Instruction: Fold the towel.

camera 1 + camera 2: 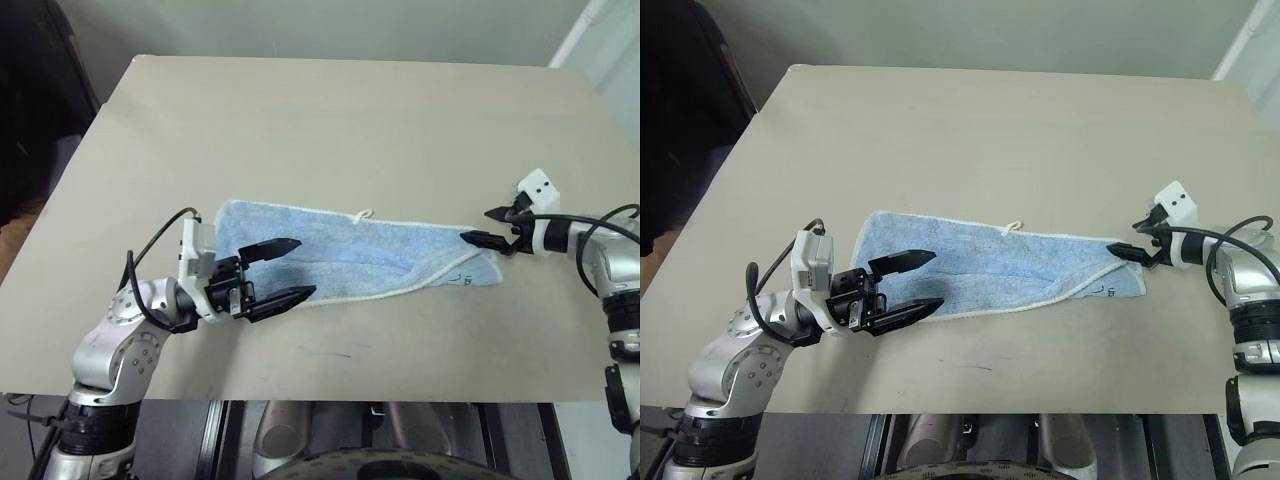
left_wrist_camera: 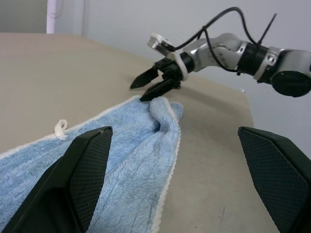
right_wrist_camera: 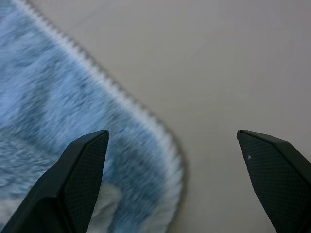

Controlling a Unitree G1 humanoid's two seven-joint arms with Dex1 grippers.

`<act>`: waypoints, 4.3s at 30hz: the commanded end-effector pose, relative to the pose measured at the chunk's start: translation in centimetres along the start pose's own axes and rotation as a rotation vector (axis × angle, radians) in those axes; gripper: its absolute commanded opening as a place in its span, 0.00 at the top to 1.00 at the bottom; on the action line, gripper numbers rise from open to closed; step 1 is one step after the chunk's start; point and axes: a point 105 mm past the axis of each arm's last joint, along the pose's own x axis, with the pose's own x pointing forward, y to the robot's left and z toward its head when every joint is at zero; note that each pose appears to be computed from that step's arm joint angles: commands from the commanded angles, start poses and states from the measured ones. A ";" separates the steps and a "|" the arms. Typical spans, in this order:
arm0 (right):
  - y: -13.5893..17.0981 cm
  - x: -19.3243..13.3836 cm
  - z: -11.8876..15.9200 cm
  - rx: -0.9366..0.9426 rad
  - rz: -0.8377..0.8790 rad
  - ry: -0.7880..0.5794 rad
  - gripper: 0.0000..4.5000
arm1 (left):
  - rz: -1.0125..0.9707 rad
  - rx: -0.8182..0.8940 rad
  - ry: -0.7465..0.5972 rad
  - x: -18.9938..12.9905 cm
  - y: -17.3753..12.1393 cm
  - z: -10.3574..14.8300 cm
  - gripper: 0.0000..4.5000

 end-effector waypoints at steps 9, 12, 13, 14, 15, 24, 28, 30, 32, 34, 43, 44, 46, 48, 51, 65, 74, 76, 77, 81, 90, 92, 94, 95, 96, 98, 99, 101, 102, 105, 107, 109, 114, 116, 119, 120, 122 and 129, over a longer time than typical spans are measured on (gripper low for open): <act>1.1 -0.3 1.7 -0.022 0.021 -0.053 0.01 | -0.038 0.056 -0.005 1.3 -0.2 1.0 0.00; 0.7 -0.2 2.0 0.014 0.017 -0.059 0.01 | -0.037 0.057 -0.001 1.3 -0.1 0.9 0.00; 0.6 -0.1 1.9 0.023 0.017 -0.055 0.01 | -0.037 0.057 0.000 1.3 -0.1 0.8 0.00; 0.5 -0.1 1.9 0.028 0.016 -0.052 0.01 | -0.037 0.057 0.000 1.3 -0.1 0.7 0.00; 0.3 0.0 1.8 0.054 0.016 -0.048 0.01 | -0.036 0.056 0.000 1.3 -0.1 0.7 0.00; -0.7 0.0 1.2 0.110 0.031 -0.022 0.01 | -0.033 0.054 0.002 1.7 -0.4 0.5 0.00; -0.6 0.3 0.5 0.108 0.051 -0.005 0.13 | -0.049 0.062 0.010 2.6 -1.0 1.0 0.00; -0.2 0.4 0.4 0.097 0.078 -0.006 0.27 | -0.049 0.065 0.005 2.9 -1.1 1.6 0.00; 0.3 0.5 0.4 0.075 0.100 -0.006 0.42 | -0.046 0.067 0.001 3.2 -1.1 2.0 0.00; 0.7 0.6 0.2 0.055 0.109 -0.002 0.55 | -0.047 0.072 0.005 3.3 -1.2 2.2 0.00; 0.6 1.3 0.2 0.021 0.089 0.008 0.55 | -0.052 0.081 0.006 3.5 -1.2 2.3 0.00; 0.4 1.3 0.4 0.030 0.079 0.001 0.60 | -0.051 0.082 0.007 3.5 -1.1 2.3 0.00; 0.0 1.4 0.5 0.043 0.063 -0.004 0.69 | -0.050 0.083 0.008 3.5 -1.1 2.2 0.00; -0.5 1.5 0.3 0.037 0.035 0.001 0.83 | -0.049 0.083 0.006 3.5 -1.1 2.1 0.00; -0.8 1.6 0.2 0.023 0.006 -0.003 1.00 | -0.045 0.081 0.001 3.6 -1.0 2.0 0.00; 3.0 -3.0 8.1 -0.168 0.112 -0.256 1.00 | 0.258 0.144 -0.068 -1.1 6.4 5.6 0.00; 8.1 -5.9 11.7 -0.297 0.233 -0.363 1.00 | 0.486 0.094 0.040 -7.1 13.7 5.5 0.00; 8.6 -6.5 12.3 -0.317 0.234 -0.377 1.00 | 0.519 0.117 0.052 -8.1 14.6 5.4 0.00; 8.7 -6.9 12.7 -0.327 0.229 -0.389 1.00 | 0.532 0.129 0.057 -8.5 15.0 5.4 0.00; 9.4 -8.6 14.6 -0.369 0.219 -0.447 1.00 | 0.649 0.074 0.075 -11.1 17.1 4.4 0.00; 10.6 -12.3 18.6 -0.398 0.237 -0.595 1.00 | 0.682 -0.011 0.109 -12.4 18.4 2.9 0.00; 10.8 -12.9 19.2 -0.403 0.240 -0.613 1.00 | 0.640 -0.043 0.104 -11.8 18.2 2.3 0.00; 10.8 -13.6 19.8 -0.399 0.236 -0.639 1.00 | 0.621 -0.075 0.106 -11.2 18.2 1.6 0.00; 10.9 -13.9 20.0 -0.397 0.233 -0.650 1.00 | 0.608 -0.090 0.110 -10.9 18.2 1.3 0.00; 11.1 -14.2 20.3 -0.397 0.235 -0.662 1.00 | 0.592 -0.101 0.117 -10.5 18.1 0.9 0.00; 11.3 -14.6 20.6 -0.397 0.241 -0.675 1.00 | 0.573 -0.109 0.125 -10.0 18.0 0.6 0.00; 11.5 -14.8 20.7 -0.398 0.244 -0.679 1.00 | 0.565 -0.108 0.124 -9.7 18.0 0.5 0.00; 11.9 -15.2 21.1 -0.406 0.254 -0.694 1.00 | 0.553 -0.109 0.118 -8.9 18.2 0.4 0.00; 12.1 -15.4 21.3 -0.410 0.261 -0.700 1.00 | 0.542 -0.112 0.118 -8.5 18.2 0.3 0.00; 12.7 -15.7 21.7 -0.425 0.276 -0.703 1.00 | 0.518 -0.114 0.129 -7.7 18.1 0.0 0.00; 13.2 -15.9 21.9 -0.430 0.293 -0.702 1.00 | 0.484 -0.124 0.143 -6.9 18.0 -0.3 0.00; 13.5 -16.1 22.0 -0.430 0.309 -0.701 1.00 | 0.455 -0.133 0.161 -6.1 17.8 -0.6 0.00; 13.6 -15.5 21.4 -0.417 0.317 -0.658 1.00 | 0.332 -0.125 0.260 -4.1 16.9 -1.7 0.00; 13.6 -15.3 21.2 -0.415 0.314 -0.647 1.00 | 0.302 -0.119 0.284 -3.8 16.7 -1.9 0.00; 13.6 -15.0 20.8 -0.412 0.312 -0.638 1.00 | 0.294 -0.094 0.270 -3.0 16.9 -1.3 0.00; 13.6 -15.0 20.7 -0.411 0.312 -0.638 1.00 | 0.296 -0.090 0.267 -2.8 16.9 -1.2 0.00; 13.6 -15.0 20.7 -0.410 0.311 -0.639 1.00 | 0.299 -0.090 0.266 -2.7 17.0 -1.1 0.00; 13.8 -15.0 20.7 -0.413 0.310 -0.641 1.00 | 0.298 -0.054 0.280 -1.0 17.5 -0.3 0.00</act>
